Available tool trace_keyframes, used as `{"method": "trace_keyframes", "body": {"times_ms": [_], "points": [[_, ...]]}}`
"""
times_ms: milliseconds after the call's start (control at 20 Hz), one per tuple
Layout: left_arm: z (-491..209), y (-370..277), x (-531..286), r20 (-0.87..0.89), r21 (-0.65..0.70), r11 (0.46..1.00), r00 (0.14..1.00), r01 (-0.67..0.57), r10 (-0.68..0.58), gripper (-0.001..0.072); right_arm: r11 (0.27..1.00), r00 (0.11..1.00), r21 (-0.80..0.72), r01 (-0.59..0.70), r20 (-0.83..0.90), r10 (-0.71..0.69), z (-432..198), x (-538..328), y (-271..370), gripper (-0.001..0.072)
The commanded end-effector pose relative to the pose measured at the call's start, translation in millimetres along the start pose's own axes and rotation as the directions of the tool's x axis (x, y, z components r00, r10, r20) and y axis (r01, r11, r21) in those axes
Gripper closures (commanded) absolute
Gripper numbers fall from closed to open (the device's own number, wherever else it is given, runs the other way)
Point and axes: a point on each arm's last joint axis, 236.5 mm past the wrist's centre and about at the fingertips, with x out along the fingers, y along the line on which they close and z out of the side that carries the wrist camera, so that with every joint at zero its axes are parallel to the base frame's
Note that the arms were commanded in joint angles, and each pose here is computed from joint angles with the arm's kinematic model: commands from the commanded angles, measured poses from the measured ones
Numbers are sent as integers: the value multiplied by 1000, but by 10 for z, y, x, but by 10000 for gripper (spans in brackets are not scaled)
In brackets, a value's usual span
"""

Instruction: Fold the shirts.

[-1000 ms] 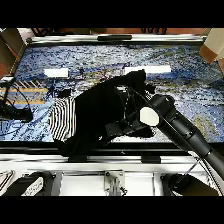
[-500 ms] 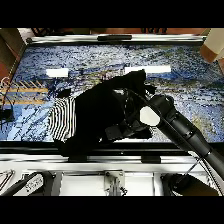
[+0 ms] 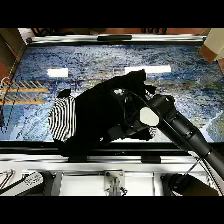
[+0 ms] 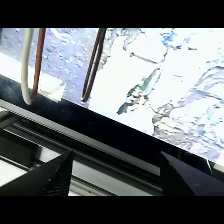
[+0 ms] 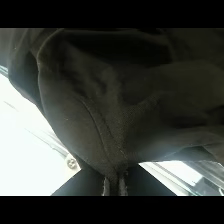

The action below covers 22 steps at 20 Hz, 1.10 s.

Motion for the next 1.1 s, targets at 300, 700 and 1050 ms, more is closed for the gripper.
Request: {"method": "trace_keyframes", "body": {"times_ms": [300,700,1050], "points": [[250,133,578,-38,51,999,999,14,-12,112,1000,1000,21,11,5,-11,10,-6,-28,643],[267,195,829,-98,164,986,995,21,-5,207,995,1000,95,10,5,-11,11,-6,-27,643],[165,200,995,-140,192,980,990,49,-22,208,993,1000,119,4,3,-5,6,-6,-11,643]]}}
